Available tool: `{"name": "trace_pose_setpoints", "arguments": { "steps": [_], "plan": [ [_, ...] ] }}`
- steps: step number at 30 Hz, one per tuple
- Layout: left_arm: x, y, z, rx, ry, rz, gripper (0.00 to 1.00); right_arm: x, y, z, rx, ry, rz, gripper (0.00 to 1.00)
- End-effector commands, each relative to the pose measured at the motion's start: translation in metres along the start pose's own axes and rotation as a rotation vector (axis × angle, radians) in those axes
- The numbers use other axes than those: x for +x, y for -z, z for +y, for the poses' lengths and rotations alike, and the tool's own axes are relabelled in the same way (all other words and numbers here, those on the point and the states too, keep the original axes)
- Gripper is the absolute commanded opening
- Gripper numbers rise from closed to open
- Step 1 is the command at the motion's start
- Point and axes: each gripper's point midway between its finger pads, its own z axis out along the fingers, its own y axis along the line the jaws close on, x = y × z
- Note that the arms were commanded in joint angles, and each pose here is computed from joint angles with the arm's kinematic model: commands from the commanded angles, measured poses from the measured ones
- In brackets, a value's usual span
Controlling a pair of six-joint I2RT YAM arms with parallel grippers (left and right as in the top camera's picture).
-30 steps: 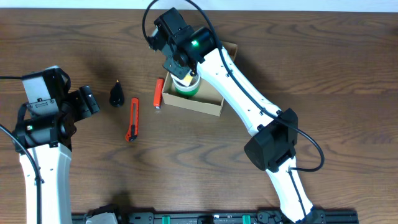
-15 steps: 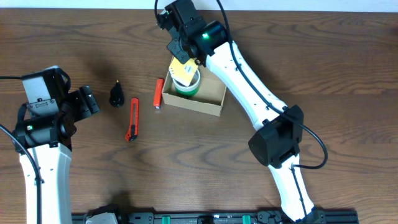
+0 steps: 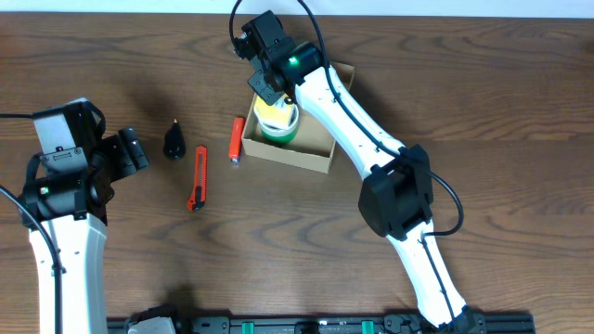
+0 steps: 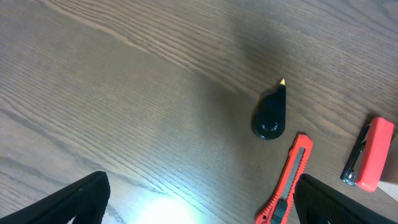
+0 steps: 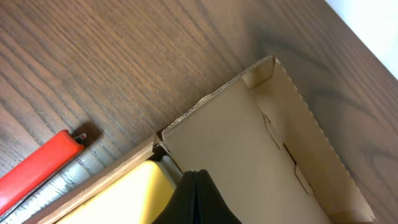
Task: Pack container
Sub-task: 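Press the notepad down into the box and open the right gripper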
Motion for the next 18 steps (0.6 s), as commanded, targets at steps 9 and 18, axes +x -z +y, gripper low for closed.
{"name": "trace_pose_setpoints", "arguments": {
  "steps": [9,18],
  "plan": [
    [-0.008,0.005,0.001,-0.002,-0.007,-0.02,0.95,0.015,-0.004,0.003,-0.017,-0.014,0.062,0.01],
    [-0.008,0.005,0.001,-0.002,-0.007,-0.02,0.95,0.003,0.033,0.005,-0.012,-0.003,0.04,0.01]
  ]
}}
